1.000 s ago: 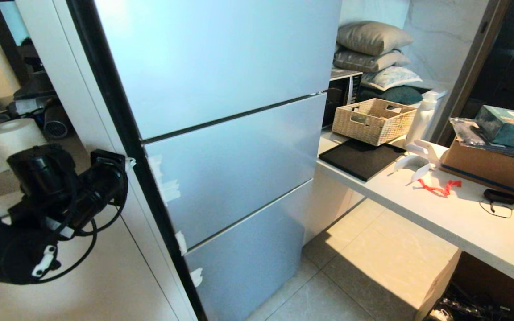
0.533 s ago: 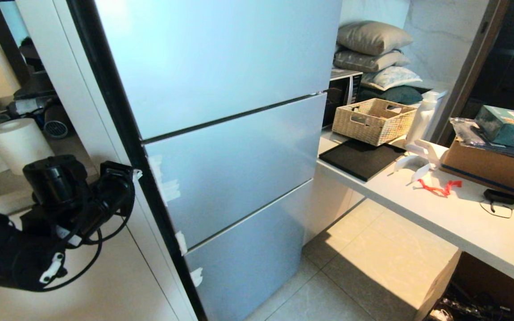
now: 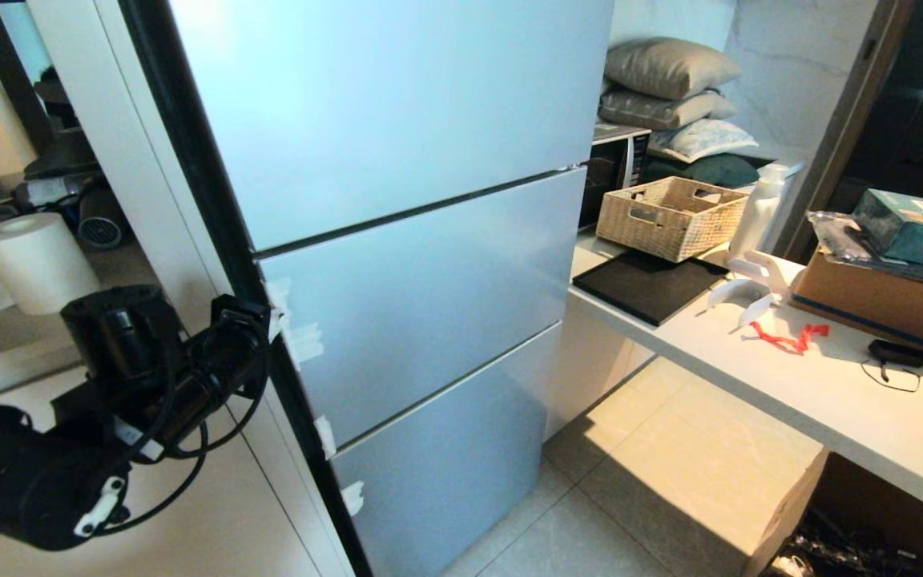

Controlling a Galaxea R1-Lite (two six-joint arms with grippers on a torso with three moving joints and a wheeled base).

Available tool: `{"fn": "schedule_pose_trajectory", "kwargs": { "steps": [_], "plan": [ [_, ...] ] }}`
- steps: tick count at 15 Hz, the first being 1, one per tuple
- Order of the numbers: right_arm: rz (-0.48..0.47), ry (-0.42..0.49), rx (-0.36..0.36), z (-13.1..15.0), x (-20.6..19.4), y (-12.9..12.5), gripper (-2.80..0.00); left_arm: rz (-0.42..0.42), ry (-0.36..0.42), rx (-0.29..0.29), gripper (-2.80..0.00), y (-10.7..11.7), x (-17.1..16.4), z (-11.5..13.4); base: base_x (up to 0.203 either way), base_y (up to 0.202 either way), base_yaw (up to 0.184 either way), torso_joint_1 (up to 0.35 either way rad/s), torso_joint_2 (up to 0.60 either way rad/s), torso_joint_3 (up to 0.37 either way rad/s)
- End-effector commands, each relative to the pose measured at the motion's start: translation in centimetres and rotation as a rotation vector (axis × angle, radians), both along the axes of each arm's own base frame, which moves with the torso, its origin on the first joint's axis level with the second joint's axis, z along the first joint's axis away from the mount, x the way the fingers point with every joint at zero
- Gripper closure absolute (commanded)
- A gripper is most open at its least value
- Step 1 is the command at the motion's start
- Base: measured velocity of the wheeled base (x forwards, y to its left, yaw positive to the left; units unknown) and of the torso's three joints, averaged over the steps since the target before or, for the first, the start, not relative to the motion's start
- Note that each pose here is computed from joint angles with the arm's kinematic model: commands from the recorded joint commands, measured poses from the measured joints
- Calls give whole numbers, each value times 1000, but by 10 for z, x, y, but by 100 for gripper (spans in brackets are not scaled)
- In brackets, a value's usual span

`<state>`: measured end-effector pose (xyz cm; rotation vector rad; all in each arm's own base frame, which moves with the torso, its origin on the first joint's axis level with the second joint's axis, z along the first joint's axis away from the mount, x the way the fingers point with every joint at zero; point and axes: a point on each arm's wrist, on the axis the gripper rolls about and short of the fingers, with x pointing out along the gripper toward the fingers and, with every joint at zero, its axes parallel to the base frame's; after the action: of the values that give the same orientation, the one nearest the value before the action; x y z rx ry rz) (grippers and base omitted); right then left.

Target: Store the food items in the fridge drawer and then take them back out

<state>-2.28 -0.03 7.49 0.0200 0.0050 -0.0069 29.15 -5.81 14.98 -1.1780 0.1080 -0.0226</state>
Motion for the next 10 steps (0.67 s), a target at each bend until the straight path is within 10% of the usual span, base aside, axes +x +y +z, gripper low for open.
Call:
{"fn": "schedule_pose_trajectory", "kwargs": {
  "steps": [1, 10],
  "plan": [
    [1, 2, 0, 0, 0, 0, 0, -18, -11, -9, 0, -5, -5, 3, 0, 0, 0, 0, 0, 0],
    [1, 1, 0, 0, 0, 0, 0, 72, -45, 4, 0, 15, -16, 14, 0, 0, 0, 0, 0, 0]
  ]
}}
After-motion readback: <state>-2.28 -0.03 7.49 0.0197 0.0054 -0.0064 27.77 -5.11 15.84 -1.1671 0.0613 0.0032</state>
